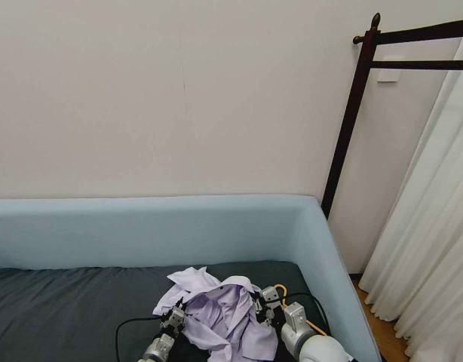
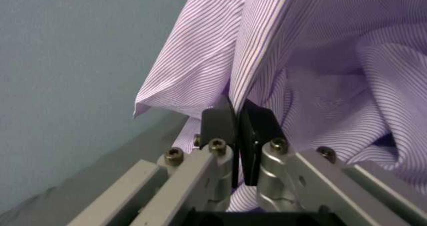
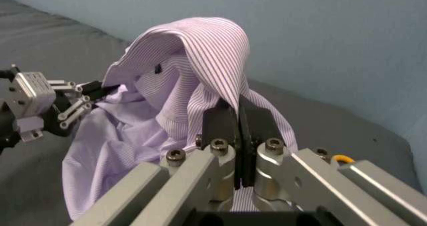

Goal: Pick up the clothes from the sofa and hang them on the clothes hanger.

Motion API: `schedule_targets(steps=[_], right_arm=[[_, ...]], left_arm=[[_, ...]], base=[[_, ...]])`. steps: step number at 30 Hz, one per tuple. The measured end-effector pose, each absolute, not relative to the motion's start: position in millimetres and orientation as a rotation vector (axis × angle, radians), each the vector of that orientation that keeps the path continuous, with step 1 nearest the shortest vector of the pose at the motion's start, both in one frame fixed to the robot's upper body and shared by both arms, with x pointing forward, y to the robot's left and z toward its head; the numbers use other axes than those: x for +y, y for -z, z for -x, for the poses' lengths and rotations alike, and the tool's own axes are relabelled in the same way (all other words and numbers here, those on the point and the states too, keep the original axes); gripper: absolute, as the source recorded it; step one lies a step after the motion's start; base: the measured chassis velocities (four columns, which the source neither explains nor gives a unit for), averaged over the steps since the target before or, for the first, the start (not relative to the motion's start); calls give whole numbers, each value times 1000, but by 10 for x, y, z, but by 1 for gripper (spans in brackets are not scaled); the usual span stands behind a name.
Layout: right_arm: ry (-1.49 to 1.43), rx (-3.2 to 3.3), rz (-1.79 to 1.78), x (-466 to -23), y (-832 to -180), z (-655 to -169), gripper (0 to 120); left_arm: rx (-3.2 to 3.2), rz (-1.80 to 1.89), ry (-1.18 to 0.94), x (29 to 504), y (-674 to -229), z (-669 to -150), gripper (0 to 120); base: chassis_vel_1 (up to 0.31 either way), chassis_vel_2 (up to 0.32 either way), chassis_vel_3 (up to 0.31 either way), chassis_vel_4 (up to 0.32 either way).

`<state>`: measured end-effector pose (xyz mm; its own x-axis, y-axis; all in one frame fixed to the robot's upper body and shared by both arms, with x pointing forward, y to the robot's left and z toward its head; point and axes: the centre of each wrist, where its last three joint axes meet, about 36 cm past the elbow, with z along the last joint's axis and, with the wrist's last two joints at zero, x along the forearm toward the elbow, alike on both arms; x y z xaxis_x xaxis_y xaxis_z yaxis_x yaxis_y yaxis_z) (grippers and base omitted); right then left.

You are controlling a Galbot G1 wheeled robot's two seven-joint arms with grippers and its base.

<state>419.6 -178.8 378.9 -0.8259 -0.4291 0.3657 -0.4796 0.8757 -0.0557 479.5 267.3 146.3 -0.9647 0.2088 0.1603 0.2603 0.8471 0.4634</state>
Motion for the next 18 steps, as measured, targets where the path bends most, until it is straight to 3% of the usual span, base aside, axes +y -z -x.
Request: schedule_targets(steps=[7,11,12,15,16,18], right_arm=[[-236,-2725,-645,-1886,-3892,-4303,0],[-261,-2770,-613,-1999,-4230,-4506,0],[-261,-2770,-613,-1999,-4230,-4506,0],[-282,-2816,-596,-2083,-4614,-4694,0],[-282,-2816,-596,-2083,-4614,-4694,0],[-300,-2844,-582,-2149,-4841,-4822,0]], left_arm=[[-2953,340,695,2714,-1943,-4792,0],[-2993,269,541,2765,-2924,-4787,0],[-2993,269,541,2765,-2924,-4787,0],[-3016,274,476,2724,-3680,-4796,0],[-3016,274,476,2724,-3680,-4796,0],[-3029,281,457,2669,-4165,-4834,0]], base=[[0,0,0,0],[0,0,0,0],[0,0,0,0],[0,0,0,0],[0,0,0,0],[0,0,0,0]])
